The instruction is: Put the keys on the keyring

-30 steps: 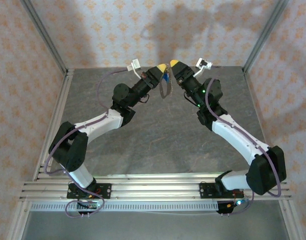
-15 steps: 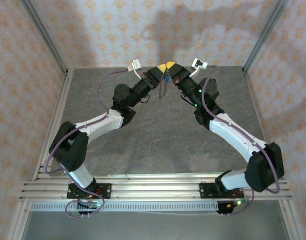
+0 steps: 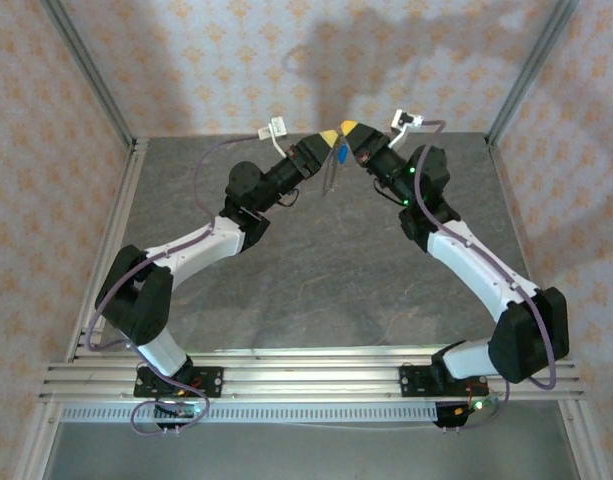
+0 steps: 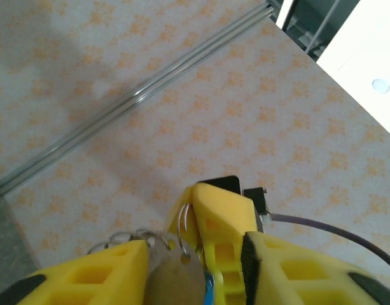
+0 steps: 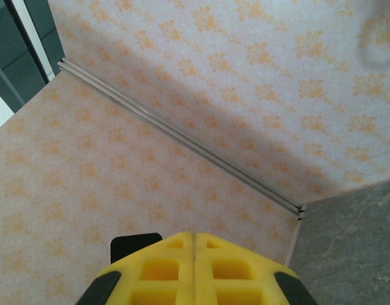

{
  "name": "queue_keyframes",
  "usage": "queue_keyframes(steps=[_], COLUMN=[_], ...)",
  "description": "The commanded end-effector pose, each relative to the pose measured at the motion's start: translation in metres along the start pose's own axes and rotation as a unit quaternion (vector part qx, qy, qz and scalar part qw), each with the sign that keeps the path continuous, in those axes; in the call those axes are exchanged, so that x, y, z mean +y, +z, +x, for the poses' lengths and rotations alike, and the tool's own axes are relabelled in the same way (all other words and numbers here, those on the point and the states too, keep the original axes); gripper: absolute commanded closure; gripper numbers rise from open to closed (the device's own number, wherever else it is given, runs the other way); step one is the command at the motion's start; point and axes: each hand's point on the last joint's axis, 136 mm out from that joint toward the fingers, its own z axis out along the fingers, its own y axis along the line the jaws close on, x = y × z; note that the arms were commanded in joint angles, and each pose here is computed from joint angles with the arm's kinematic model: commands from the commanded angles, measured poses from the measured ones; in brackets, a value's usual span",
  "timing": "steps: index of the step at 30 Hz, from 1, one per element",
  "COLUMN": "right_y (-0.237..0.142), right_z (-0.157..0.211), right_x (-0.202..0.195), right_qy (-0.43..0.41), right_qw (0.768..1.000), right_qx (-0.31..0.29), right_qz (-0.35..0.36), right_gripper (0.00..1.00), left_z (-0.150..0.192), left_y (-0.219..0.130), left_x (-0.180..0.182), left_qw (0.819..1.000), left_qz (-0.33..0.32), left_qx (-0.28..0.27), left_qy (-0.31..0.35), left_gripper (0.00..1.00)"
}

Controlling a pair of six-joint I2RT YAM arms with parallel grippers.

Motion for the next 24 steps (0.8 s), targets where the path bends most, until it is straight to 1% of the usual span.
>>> queue_keyframes(steps=[1,5,10,14,20,24], right_y=[0.000,0.002,0.004,0.007,0.008,0.008], right_z=[-0.008,-0.011,-0.012,-0.007,-0.001,-0.001], right_x=[0.035,0.037,0.038,0.038,0.032,0.031], right_qy=[-0.024,-0.024,-0.024,-0.025,-0.027,-0.028], right_qw=[0.996,0.991,0.984,0.979,0.976,0.976], right_qx=[0.049,0.092,0.132,0.161,0.177,0.178], right_qz=[-0.065,-0.089,-0.113,-0.123,-0.122,-0.120], right_gripper=[1.00,1.00,1.00,1.00,1.00,1.00], left_z=[-0.015,-0.021,-0.022,-0.016,-0.012,-0.012], left_y=[-0.002,-0.005,-0.004,-0.002,0.002,0.005], left_x=[-0.040,-0.037,-0.034,-0.032,-0.029,-0.028], left_qw=[0.997,0.995,0.989,0.983,0.978,0.978], left_qz=[0.034,0.031,0.034,0.045,0.060,0.063], left_qx=[0.030,0.064,0.110,0.146,0.170,0.173], left_qy=[0.054,0.071,0.087,0.102,0.103,0.102], left_gripper=[0.46,0.40,0.39,0.48,0.65,0.66])
